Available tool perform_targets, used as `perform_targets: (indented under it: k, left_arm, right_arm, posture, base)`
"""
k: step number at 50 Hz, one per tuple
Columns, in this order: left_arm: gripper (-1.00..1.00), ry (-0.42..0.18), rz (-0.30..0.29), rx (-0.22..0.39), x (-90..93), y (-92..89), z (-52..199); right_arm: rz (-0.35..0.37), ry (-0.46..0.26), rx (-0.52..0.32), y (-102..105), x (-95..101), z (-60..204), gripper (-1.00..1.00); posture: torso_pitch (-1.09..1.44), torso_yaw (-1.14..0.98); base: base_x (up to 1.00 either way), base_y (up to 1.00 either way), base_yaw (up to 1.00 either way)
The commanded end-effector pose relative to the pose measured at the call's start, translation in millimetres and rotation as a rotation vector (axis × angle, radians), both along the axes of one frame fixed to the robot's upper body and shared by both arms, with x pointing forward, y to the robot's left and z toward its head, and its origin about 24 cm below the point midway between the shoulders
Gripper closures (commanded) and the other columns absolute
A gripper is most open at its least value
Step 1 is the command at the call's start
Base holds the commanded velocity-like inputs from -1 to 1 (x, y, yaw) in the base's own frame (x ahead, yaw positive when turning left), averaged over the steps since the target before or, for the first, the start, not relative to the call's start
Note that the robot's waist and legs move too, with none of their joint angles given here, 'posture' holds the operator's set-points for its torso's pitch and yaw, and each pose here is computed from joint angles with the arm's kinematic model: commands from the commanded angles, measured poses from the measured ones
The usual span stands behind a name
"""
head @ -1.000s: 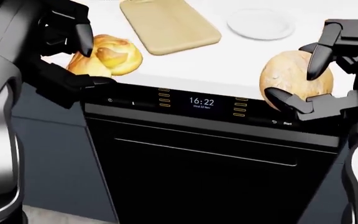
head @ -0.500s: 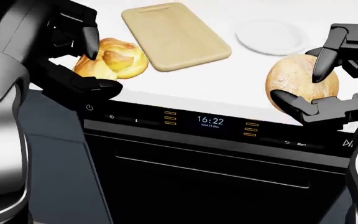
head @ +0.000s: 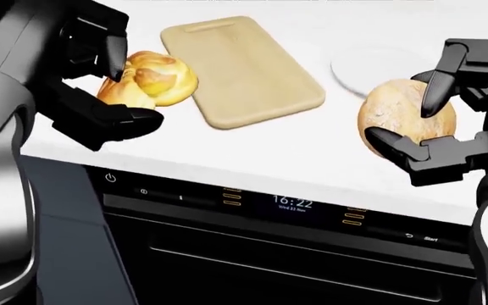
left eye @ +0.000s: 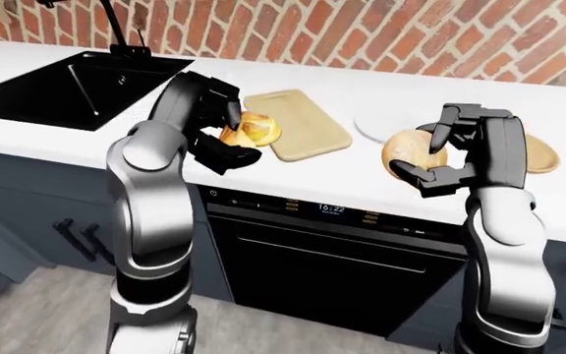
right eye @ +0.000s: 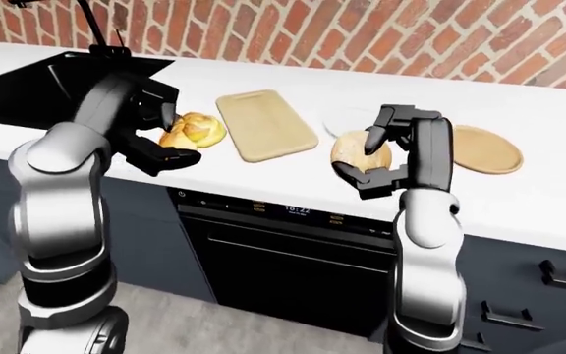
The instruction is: Place all breads on the cutting board.
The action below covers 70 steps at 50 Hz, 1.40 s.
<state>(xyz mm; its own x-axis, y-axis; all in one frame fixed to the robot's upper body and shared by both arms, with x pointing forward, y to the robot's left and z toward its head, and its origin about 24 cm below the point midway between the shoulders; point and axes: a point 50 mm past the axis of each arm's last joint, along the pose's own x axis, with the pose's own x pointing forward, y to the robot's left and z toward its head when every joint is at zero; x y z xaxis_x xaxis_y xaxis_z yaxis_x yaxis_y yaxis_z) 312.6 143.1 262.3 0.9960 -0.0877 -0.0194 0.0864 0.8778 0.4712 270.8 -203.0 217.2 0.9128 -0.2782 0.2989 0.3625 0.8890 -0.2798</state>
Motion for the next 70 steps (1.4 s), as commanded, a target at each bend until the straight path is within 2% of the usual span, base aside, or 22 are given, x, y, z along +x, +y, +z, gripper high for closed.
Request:
perform_targets:
  k: [1,51,70]
  left_arm:
    - [1.00,-0.105,0.031,0.006,-5.5,5.3,20]
    - [1.00,-0.114,0.011,0.000,-7.4,0.2,24]
    - [1.00,-0.122,0.009,-0.003,-9.3,0.8,27]
  right_arm:
    - [0.029,-0.108,-0.025,6,-5.5,19,1.00]
    - [0.035,-0.114,-0.010,6,-6.7,19,1.00]
    - [0.160,-0.113,-0.027,39,0.7,22,1.00]
  posture:
    - [0.00,0.00]
    - [0.00,0.00]
    - [0.00,0.00]
  base:
    - [0.18,0.00,0.00]
    - [0.14,0.00,0.00]
    - [0.04,0.00,0.00]
